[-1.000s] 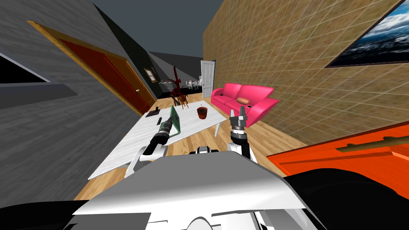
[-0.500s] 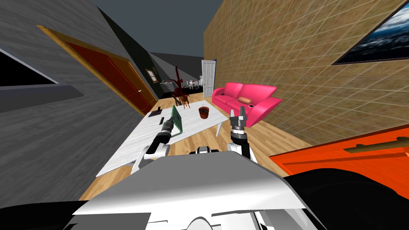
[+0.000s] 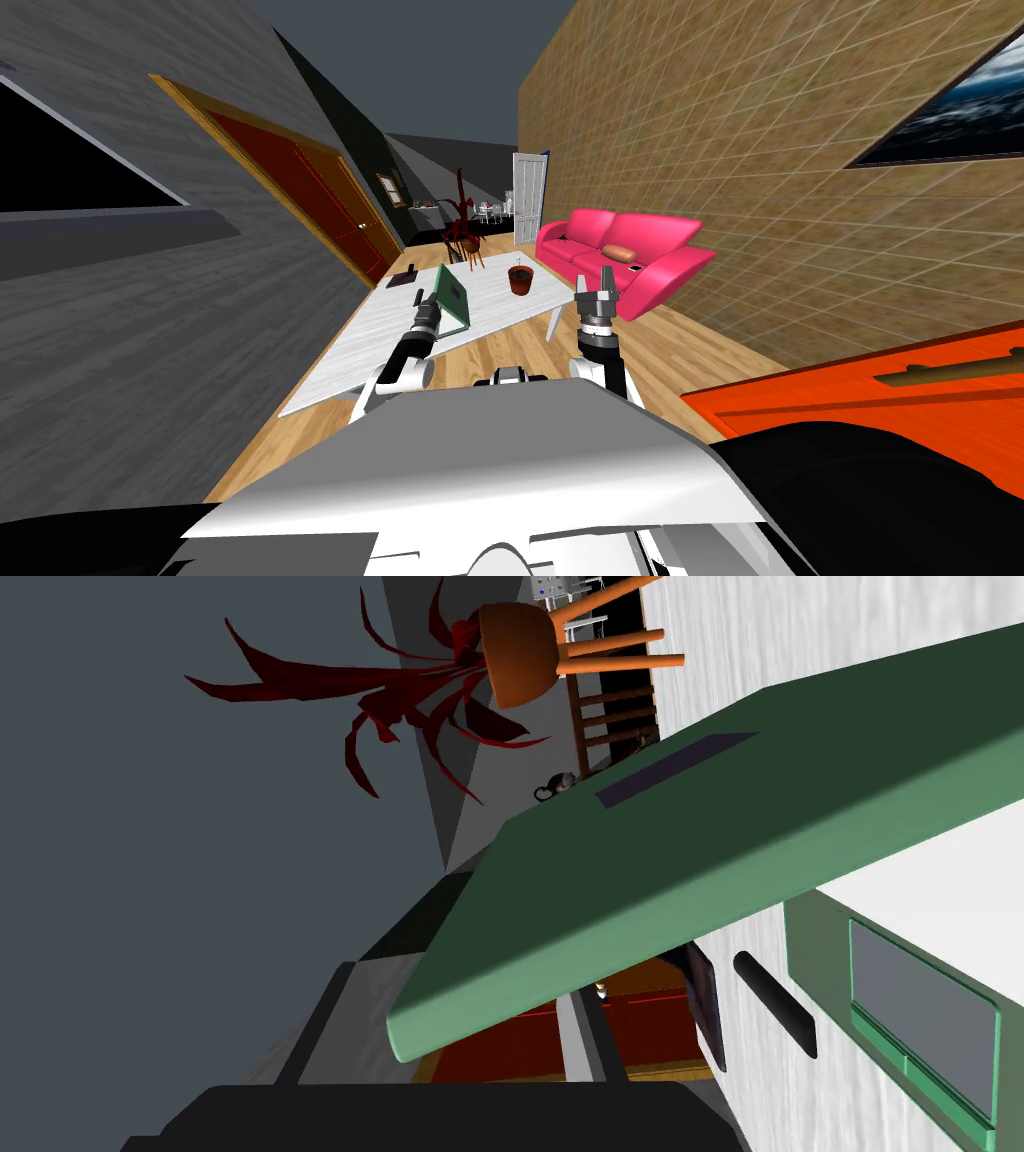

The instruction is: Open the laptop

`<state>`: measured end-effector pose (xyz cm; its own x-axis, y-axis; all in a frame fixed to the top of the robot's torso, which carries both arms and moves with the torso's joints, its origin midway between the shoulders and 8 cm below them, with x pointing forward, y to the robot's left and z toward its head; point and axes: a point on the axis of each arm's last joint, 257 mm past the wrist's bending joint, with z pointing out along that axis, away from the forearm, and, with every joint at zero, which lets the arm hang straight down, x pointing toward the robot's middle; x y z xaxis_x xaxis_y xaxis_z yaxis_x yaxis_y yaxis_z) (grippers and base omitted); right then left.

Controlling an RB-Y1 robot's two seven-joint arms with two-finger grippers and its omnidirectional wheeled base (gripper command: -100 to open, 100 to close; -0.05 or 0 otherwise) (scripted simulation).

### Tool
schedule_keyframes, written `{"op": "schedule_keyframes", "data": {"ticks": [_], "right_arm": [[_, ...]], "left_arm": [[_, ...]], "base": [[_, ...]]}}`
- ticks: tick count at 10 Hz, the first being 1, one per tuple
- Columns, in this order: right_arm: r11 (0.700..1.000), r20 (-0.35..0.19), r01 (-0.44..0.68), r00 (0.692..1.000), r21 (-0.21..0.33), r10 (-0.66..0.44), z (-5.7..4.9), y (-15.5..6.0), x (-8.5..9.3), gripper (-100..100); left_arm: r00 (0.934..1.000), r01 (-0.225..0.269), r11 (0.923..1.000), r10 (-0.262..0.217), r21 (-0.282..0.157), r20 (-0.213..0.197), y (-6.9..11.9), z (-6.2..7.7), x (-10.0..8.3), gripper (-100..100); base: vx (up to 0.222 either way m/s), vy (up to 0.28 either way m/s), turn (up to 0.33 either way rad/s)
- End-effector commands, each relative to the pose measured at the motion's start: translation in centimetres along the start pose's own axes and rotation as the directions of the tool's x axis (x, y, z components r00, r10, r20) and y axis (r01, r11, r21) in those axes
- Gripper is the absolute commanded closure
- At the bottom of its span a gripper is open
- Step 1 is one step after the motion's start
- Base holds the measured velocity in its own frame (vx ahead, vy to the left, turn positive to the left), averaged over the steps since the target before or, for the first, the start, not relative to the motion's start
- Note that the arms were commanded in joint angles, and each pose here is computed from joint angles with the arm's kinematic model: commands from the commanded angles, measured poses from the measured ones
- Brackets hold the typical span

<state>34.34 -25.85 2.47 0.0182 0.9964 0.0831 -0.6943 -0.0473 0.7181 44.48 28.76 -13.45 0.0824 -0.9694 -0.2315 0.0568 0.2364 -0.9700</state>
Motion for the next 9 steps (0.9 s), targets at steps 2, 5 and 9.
{"op": "schedule_keyframes", "data": {"ticks": [2, 5, 9], "right_arm": [[1.000, 0.000, 0.000, 1.000, 0.000, 0.000, 0.0, 0.0, 0.0, 0], [1.000, 0.000, 0.000, 1.000, 0.000, 0.000, 0.0, 0.0, 0.0, 0], [1.000, 0.000, 0.000, 1.000, 0.000, 0.000, 0.0, 0.0, 0.0, 0]], "left_arm": [[0.9967, 0.081, 0.9965, -0.081, 0.020, 0.005, 0.7, 0.6, 0.5, 100], [0.9870, 0.160, 0.9860, -0.161, 0.047, 0.006, 1.4, 1.4, 1.1, 100], [0.9709, 0.239, 0.9691, -0.239, 0.062, 0.008, 2.7, 2.2, 1.7, 100]], "base": [[-0.023, 0.045, 0.026], [-0.038, 0.054, 0.006], [-0.027, 0.038, 0.006]]}}
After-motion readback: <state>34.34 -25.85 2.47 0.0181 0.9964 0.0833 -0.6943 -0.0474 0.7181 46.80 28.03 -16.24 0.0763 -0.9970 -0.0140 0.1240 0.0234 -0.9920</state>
